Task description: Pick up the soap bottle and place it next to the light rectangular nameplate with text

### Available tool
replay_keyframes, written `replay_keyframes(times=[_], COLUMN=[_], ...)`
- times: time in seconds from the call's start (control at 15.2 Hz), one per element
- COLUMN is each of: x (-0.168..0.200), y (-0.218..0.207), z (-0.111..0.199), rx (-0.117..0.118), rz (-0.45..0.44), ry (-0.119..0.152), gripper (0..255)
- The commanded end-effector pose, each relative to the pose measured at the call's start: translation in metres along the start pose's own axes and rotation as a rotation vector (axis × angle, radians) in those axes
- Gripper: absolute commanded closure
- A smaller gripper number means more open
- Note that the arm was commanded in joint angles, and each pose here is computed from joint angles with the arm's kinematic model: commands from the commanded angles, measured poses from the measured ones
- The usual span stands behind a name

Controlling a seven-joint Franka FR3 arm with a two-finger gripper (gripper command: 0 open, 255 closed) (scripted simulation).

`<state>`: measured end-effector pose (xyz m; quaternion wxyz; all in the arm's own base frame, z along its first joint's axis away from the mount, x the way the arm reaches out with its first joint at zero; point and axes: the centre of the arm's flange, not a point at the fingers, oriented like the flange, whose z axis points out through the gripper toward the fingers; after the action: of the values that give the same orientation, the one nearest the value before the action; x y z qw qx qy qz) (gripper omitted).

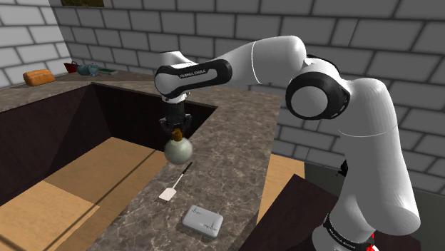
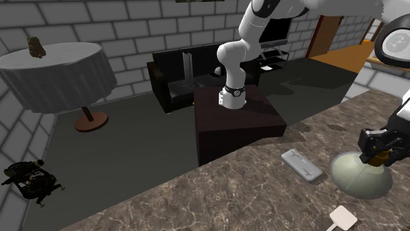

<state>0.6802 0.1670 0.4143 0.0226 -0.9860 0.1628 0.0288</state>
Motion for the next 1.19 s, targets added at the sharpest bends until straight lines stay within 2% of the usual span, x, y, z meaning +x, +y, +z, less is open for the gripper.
replay_keyframes(times=[0.0, 1.12], x=[0.001, 0.007], y=[0.000, 0.003], z=[0.010, 0.100], rx=[0.001, 0.001], rz=[0.000, 0.000], ry=[0.001, 0.001], gripper=[255, 255])
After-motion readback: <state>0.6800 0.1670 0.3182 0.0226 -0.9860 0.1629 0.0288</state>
